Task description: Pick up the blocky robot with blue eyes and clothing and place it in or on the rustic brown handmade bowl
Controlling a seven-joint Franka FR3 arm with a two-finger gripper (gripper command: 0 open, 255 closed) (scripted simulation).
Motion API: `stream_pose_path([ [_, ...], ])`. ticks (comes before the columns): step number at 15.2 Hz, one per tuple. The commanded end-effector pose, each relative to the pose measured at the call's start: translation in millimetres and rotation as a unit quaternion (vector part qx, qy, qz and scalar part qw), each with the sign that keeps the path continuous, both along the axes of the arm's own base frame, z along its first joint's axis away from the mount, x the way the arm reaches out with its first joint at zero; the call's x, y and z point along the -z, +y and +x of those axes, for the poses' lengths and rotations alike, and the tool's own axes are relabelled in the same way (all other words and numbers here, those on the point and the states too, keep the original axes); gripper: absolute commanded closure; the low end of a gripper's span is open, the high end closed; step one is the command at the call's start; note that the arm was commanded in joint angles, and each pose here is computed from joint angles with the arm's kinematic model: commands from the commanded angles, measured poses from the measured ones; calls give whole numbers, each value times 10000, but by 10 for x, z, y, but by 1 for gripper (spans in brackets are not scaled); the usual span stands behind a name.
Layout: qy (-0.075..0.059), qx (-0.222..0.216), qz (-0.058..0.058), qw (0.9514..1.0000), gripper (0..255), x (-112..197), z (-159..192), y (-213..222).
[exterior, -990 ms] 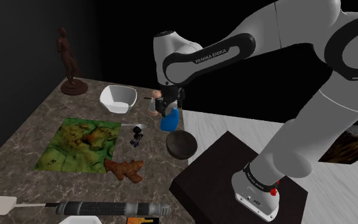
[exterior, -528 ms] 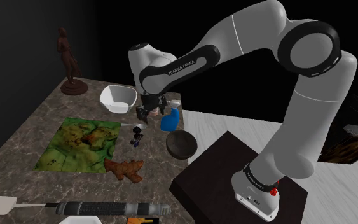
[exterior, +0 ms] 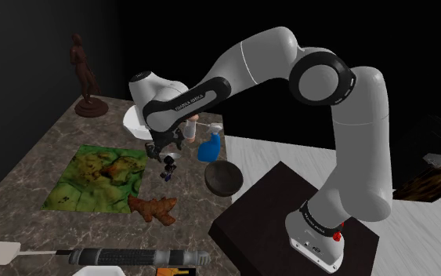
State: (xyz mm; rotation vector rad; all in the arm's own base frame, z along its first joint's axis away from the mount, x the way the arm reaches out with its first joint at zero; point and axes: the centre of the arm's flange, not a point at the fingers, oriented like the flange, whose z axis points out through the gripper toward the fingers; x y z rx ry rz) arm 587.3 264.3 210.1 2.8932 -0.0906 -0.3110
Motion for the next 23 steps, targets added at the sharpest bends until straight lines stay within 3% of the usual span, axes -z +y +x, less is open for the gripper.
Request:
stream_pose_path([
  [1, 0, -8, -17, 10000, 0, 143, 54, 58],
  [8, 0, -8, -17, 10000, 0, 473, -22, -19],
  [15, 0, -8, -17, 10000, 0, 473, -21, -19],
  [16, 0, -8, -17, 10000, 255, 473, -21, -19],
  [23, 0, -8, -17, 10000, 255, 473, -22, -20],
])
